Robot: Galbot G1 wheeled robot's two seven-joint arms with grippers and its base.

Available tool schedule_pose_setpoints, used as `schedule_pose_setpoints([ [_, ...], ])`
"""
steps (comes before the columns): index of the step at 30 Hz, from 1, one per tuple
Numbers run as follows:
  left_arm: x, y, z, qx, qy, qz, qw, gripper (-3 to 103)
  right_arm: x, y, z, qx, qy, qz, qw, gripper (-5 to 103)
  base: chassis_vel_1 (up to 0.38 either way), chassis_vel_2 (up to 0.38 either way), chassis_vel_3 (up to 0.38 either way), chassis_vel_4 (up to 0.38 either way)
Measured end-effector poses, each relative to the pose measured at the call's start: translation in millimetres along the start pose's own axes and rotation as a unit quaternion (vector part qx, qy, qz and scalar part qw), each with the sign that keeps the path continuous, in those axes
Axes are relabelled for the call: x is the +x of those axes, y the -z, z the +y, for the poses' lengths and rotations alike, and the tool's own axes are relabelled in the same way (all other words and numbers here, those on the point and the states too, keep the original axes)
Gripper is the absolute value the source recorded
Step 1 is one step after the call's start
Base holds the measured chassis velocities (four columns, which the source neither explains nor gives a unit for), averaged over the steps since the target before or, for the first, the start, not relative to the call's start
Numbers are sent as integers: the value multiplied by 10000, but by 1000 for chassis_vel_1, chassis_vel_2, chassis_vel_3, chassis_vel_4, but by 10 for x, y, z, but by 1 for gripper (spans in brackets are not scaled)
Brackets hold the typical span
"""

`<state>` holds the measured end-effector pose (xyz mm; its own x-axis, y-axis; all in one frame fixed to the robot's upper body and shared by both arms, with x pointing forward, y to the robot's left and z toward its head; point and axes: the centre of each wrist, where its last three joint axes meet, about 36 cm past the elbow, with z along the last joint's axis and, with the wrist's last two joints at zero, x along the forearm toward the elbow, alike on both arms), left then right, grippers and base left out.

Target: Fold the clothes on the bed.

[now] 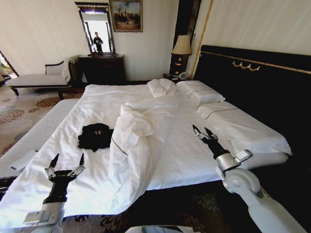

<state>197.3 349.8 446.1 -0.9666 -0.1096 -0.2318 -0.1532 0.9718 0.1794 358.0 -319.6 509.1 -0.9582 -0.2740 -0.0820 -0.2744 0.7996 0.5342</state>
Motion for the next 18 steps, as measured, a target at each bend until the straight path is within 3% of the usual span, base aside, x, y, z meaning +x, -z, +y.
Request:
schedule_pose_setpoints([
  [2, 2, 11, 28, -45, 24, -2, 10000, 100, -52, 7, 102, -444, -10, 199, 9988, 100, 0, 0, 0, 0],
  [3, 2, 11, 28, -45, 24, -2, 10000, 100, -52, 7, 102, -444, -10, 199, 9988, 100, 0, 0, 0, 0],
  [6, 10, 18, 55, -98, 41, 27, 9999, 100, -171, 32, 233, -897, 51, 425, 9951, 100, 0, 0, 0, 0],
  [13, 26, 44, 123, -219, 83, 74, 9997, 100, -445, 78, 325, -1317, 50, 770, 9883, 100, 0, 0, 0, 0],
  [16, 52, 78, 188, -314, 130, 93, 9994, 100, -692, 91, 409, -1653, -169, 1313, 9773, 100, 0, 0, 0, 0],
  [18, 57, 85, 205, -334, 147, 96, 9993, 100, -748, 80, 438, -1701, -220, 1471, 9741, 100, 0, 0, 0, 0],
])
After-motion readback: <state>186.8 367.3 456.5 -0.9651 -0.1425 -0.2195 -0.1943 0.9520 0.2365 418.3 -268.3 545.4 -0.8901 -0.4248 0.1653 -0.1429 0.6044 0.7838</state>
